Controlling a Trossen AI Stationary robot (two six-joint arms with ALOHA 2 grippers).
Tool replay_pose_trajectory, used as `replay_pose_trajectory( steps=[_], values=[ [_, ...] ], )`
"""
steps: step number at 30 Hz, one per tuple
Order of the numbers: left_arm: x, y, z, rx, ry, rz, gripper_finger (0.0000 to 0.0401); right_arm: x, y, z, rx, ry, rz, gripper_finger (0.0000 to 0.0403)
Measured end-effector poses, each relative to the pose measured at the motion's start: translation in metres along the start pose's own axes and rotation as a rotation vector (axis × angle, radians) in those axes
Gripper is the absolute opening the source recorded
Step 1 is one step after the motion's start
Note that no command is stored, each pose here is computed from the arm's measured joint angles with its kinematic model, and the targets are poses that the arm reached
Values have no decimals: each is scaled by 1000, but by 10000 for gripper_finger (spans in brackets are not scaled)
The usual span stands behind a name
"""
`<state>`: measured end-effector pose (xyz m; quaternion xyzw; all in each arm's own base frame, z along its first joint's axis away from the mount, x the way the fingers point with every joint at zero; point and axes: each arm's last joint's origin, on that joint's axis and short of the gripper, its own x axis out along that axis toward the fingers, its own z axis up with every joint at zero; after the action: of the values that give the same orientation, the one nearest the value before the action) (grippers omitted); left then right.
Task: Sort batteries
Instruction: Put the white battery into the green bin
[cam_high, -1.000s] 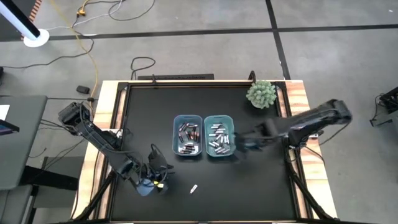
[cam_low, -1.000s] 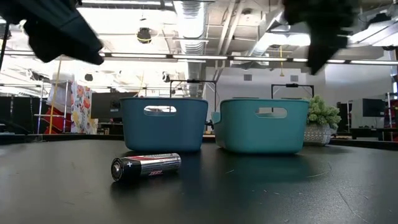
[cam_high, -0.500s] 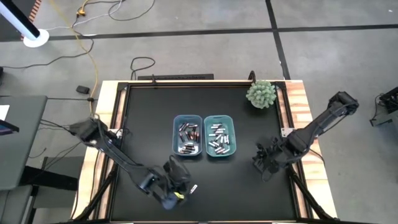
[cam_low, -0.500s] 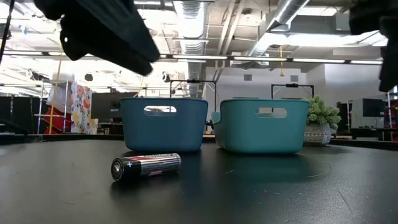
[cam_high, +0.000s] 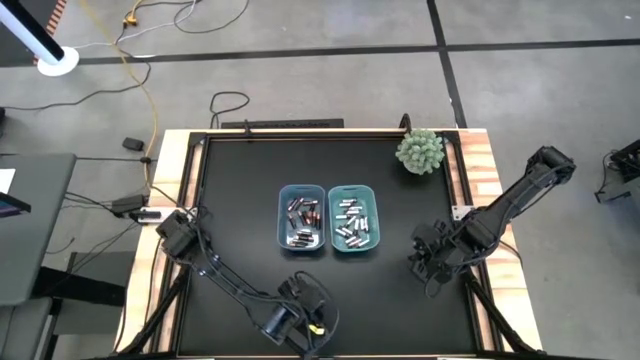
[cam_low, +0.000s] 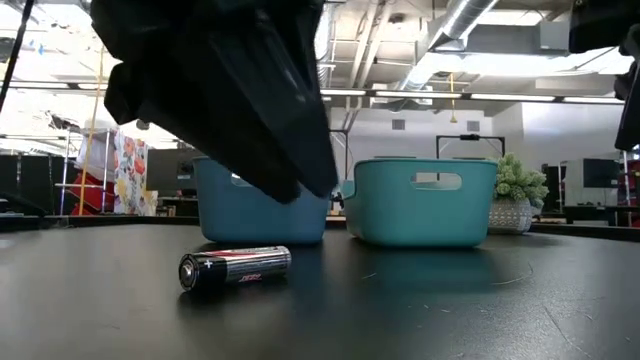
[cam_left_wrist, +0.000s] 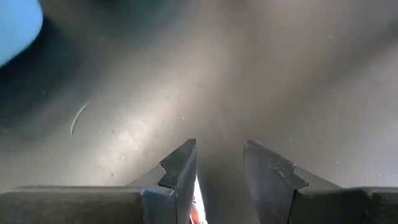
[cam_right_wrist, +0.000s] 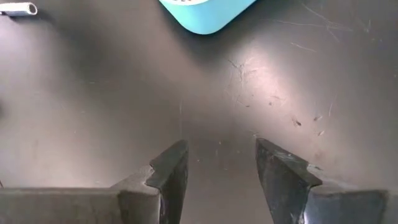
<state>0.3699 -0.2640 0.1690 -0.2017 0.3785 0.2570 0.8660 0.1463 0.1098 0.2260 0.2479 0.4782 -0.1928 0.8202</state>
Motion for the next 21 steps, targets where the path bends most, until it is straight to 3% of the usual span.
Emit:
replay_pose_trajectory(
  steps=[11, 21],
  values=[
    [8, -2, -16, -105, 93, 80, 128, 0, 1, 0, -53, -2, 10, 200],
    [22, 1, -36, -4, 169, 127, 128, -4, 5, -8, -108, 5, 47, 200]
  ],
)
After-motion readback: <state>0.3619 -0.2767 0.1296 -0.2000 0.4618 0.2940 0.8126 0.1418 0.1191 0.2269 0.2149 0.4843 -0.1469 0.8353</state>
